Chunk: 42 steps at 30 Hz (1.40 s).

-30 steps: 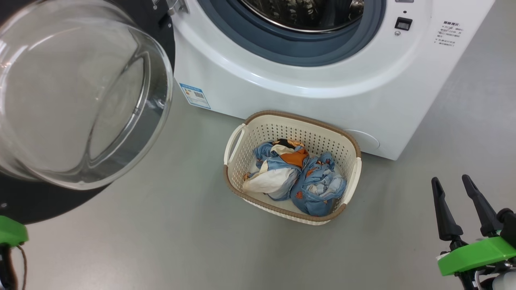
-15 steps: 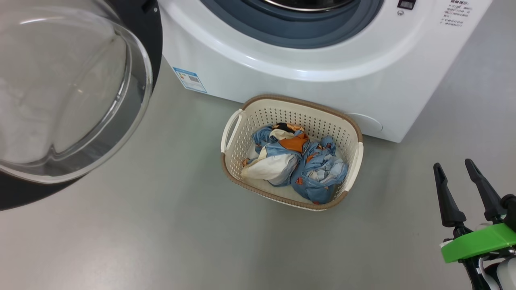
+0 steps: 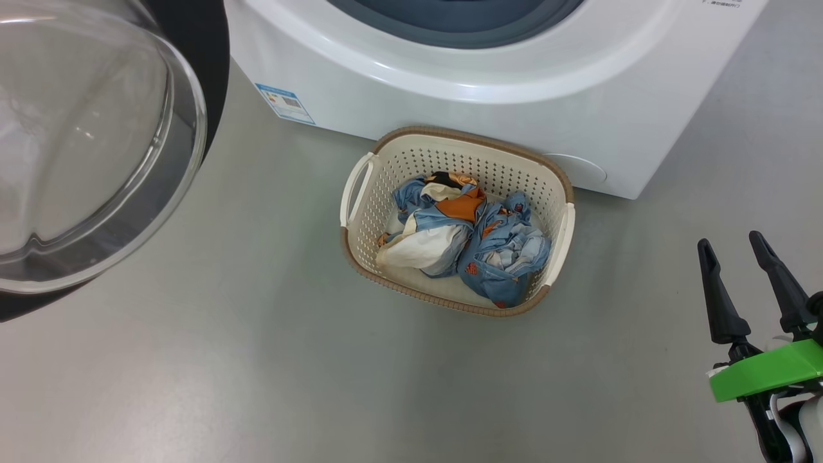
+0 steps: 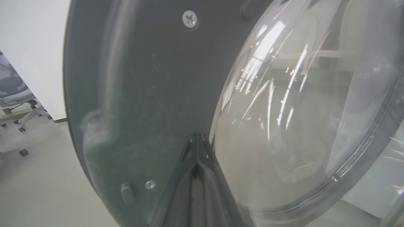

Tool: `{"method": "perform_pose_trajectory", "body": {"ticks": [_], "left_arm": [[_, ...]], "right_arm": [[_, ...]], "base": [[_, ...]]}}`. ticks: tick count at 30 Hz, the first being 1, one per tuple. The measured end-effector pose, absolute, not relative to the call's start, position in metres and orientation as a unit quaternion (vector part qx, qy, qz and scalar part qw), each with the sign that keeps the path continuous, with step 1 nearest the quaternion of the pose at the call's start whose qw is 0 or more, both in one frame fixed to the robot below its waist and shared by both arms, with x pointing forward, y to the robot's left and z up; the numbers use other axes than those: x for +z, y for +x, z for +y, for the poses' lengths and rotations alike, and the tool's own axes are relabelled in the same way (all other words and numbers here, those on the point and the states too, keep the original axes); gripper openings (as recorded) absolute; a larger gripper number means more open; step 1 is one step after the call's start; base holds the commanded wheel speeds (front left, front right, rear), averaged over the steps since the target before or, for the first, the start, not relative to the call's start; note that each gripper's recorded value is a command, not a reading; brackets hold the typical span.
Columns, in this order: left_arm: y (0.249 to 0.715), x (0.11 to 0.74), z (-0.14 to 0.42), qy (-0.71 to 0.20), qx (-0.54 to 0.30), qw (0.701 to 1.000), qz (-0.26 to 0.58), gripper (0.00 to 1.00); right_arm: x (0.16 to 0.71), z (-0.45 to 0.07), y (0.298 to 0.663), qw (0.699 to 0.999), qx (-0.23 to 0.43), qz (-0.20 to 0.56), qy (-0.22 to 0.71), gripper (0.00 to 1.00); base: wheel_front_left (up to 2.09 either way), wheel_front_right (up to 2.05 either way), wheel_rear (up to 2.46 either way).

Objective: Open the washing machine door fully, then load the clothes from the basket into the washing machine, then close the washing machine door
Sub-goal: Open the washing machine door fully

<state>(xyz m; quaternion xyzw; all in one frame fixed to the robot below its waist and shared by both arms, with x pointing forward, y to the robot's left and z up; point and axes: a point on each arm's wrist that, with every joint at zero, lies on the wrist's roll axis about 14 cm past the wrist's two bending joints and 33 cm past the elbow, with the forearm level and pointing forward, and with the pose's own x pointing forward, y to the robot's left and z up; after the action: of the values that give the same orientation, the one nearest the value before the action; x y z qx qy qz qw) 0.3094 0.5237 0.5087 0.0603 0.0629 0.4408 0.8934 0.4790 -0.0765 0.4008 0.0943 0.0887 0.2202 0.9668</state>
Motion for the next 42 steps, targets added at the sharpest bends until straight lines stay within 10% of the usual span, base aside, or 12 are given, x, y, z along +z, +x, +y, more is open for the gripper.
{"method": "perform_pose_trajectory", "body": {"ticks": [17, 27, 42], "left_arm": [[0.28, 0.516, 0.507, 0.049, 0.416, 0.907, 0.038, 0.0], [0.253, 0.519, 0.487, 0.019, 0.394, 0.919, -0.001, 0.98], [0.283, 0.52, 0.415, -0.023, 0.291, 0.955, -0.045, 1.0]], "right_arm": [[0.437, -0.063, 0.466, 0.967, 0.225, 0.056, 0.105, 1.0], [0.456, -0.066, 0.443, 0.969, 0.222, 0.044, 0.1, 1.0], [0.475, -0.088, 0.422, 0.975, 0.195, 0.025, 0.1, 1.0]], "base": [[0.0, 0.0, 0.0], [0.0, 0.0, 0.0], [0.0, 0.0, 0.0]]}}
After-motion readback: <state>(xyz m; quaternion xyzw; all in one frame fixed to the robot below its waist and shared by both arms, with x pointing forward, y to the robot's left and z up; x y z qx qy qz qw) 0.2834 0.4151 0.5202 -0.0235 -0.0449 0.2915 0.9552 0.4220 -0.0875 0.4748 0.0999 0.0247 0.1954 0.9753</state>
